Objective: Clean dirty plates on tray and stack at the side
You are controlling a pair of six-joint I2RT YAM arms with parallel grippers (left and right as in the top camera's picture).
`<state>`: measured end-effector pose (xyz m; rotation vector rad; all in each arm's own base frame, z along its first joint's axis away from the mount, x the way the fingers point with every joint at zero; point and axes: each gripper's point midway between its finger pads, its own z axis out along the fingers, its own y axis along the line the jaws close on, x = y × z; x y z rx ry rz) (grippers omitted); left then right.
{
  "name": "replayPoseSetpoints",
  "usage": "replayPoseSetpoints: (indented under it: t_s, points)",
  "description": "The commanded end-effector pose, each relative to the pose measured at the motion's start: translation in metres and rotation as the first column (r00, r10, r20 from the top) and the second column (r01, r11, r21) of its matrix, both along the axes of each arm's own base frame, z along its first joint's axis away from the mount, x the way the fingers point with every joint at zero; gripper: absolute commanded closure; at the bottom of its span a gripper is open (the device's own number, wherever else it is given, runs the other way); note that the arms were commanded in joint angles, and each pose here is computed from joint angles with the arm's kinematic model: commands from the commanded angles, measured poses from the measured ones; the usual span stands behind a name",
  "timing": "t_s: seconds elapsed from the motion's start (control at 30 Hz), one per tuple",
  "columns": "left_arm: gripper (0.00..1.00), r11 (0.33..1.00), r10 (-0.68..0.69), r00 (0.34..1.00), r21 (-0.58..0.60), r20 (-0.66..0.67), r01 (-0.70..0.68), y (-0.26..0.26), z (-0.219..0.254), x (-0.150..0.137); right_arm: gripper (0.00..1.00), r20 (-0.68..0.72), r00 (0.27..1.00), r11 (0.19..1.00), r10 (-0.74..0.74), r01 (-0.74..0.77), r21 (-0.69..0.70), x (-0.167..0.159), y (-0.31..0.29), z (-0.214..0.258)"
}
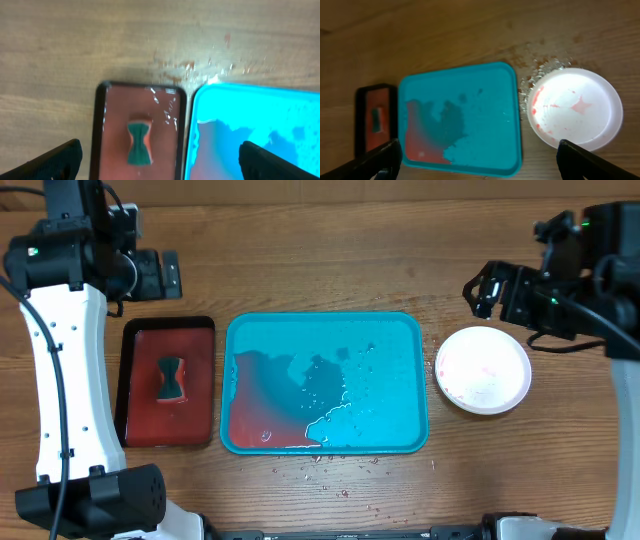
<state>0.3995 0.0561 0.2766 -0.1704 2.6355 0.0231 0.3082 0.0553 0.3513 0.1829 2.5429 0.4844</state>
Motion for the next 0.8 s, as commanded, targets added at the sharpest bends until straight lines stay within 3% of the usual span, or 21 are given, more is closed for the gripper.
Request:
replayPoseSetpoints:
  t_s: [0.0, 0.43, 0.53, 0.77]
  points:
    - [0.0, 1.0, -0.01, 1.0, -0.015, 0.019, 0.011, -0.003, 0.004, 0.004, 0.0, 0.091, 0.994, 0.997, 0.064, -0.069, 0.044, -0.009, 0.013, 0.031]
    - [0.0, 1.0, -0.01, 1.0, -0.016, 0.016, 0.01, -0.003, 0.003, 0.004, 0.0, 0.084, 0.995, 0.998, 0.06, -0.063, 0.029, -0.01, 0.01, 0.029]
    - [0.0, 1.0, -0.01, 1.0, -0.016, 0.016, 0.01, -0.003, 0.003, 0.004, 0.0, 0.211, 0.976, 0.999, 0.048, -0.043, -0.03, -0.008, 0.002, 0.047]
    - [0.0, 1.0, -0.011, 1.0, -0.016, 0.016, 0.011, -0.003, 0.003, 0.004, 0.0, 0.472, 0.861, 0.979, 0.191, -0.132, -0.155, -0.017, 0.012, 0.05]
